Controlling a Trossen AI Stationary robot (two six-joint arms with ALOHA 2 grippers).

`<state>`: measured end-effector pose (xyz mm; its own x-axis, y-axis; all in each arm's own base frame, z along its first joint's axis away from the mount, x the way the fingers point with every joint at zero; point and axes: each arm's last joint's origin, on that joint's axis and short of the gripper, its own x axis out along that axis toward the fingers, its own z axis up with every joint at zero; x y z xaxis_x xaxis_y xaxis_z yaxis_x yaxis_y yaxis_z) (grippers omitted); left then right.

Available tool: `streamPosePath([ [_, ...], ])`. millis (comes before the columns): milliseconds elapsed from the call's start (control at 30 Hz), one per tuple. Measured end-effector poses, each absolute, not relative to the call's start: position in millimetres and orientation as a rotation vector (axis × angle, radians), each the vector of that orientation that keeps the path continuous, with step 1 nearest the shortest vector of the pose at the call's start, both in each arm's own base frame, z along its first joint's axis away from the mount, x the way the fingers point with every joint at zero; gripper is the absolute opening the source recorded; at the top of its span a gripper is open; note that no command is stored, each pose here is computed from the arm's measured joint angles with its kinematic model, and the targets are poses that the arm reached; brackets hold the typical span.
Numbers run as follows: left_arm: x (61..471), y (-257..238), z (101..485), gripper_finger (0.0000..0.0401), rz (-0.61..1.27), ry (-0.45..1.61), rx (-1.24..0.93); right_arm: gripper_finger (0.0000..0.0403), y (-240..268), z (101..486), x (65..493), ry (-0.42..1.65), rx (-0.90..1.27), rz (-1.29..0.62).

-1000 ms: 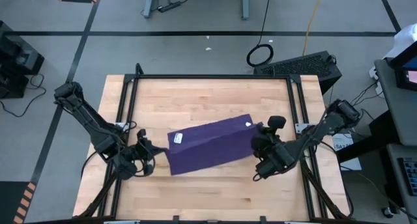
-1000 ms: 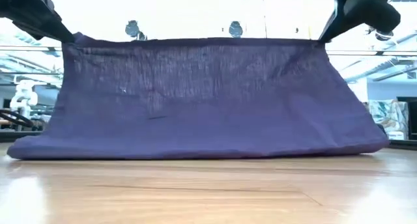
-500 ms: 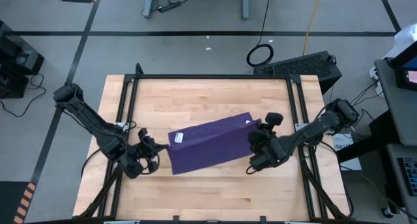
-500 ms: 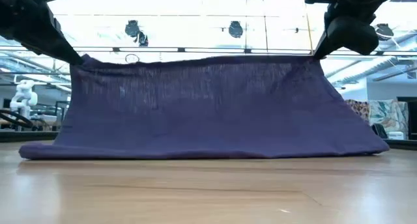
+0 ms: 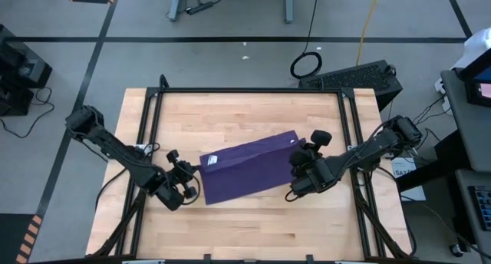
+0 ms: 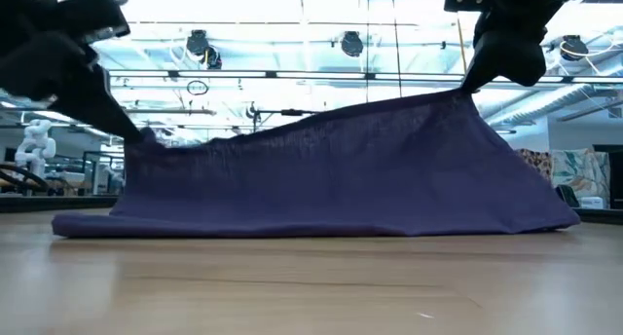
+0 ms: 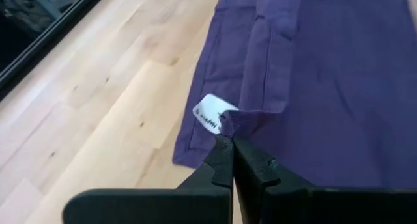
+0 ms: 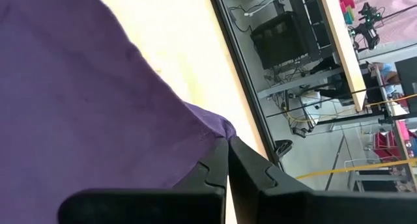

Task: Roll towel
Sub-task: Roll the purple towel

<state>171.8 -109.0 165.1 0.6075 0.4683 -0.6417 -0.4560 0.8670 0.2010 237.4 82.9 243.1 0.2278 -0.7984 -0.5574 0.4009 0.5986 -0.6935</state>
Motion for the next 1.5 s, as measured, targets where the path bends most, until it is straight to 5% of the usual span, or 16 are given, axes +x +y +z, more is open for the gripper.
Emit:
streamPosePath([
  [400, 184, -103, 146, 0.0017, 0.651, 0.746, 0.049, 0.0, 84, 243, 240, 1.024, -0.431, -0.863],
  [867, 183, -98, 149, 0.0195, 0.68, 0.769, 0.076, 0.0, 84, 242, 240, 1.033, -0.426, -0.853],
  [1500, 186, -100, 155, 0.0171, 0.672, 0.706, 0.031, 0.0, 80, 242, 241, 1.05, -0.409, -0.863],
])
